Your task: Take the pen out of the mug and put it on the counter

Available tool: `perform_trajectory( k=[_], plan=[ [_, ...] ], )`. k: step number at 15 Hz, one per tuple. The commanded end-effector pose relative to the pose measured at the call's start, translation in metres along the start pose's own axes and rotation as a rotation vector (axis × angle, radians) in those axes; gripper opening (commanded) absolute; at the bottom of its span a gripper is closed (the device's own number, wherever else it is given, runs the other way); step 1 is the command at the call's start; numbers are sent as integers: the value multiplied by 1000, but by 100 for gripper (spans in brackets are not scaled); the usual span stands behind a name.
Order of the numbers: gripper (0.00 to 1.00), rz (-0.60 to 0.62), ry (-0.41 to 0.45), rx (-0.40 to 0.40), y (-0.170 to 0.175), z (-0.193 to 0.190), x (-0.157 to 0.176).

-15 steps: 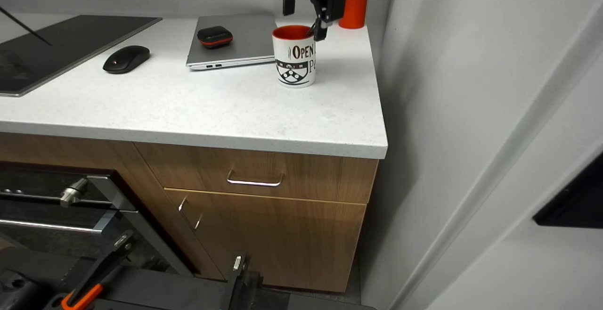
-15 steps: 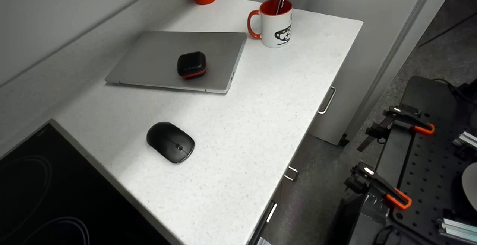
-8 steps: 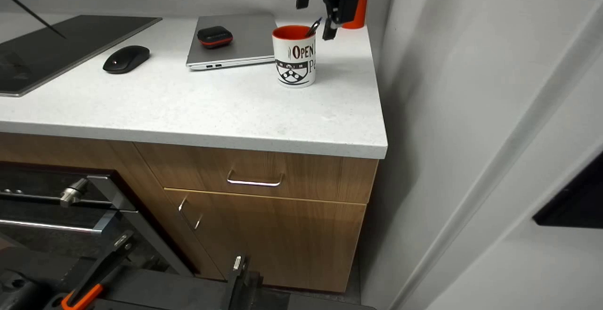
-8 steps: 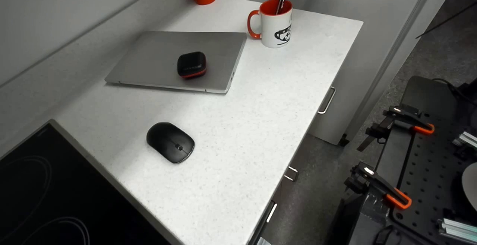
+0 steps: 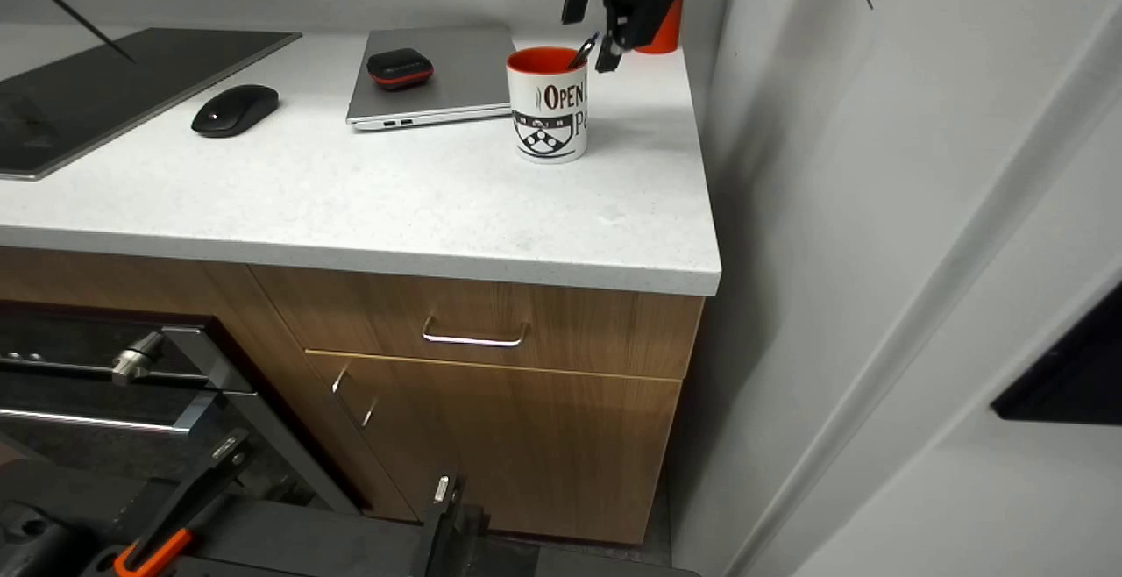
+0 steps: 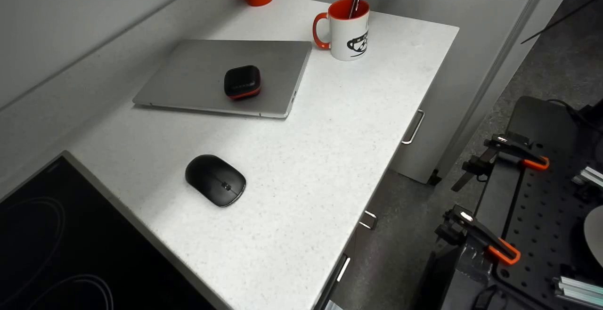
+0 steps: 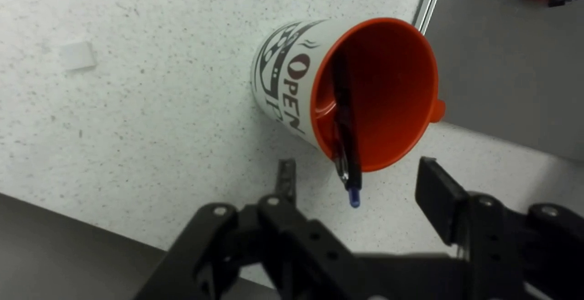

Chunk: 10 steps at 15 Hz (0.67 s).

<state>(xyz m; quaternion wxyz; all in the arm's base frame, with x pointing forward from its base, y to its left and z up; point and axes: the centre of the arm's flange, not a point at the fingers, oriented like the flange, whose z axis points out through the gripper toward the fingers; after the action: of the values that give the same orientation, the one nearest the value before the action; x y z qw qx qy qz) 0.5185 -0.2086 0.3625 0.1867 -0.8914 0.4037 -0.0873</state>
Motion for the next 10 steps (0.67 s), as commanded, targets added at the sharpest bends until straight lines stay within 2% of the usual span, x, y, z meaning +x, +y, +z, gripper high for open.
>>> perform_trajectory(
  k=[1, 5, 10],
  plan=[
    [37, -4, -9, 44, 4, 3, 15],
    [2, -5, -11, 47, 7, 4, 18],
    [0, -8, -8, 37, 6, 1, 17]
  ],
)
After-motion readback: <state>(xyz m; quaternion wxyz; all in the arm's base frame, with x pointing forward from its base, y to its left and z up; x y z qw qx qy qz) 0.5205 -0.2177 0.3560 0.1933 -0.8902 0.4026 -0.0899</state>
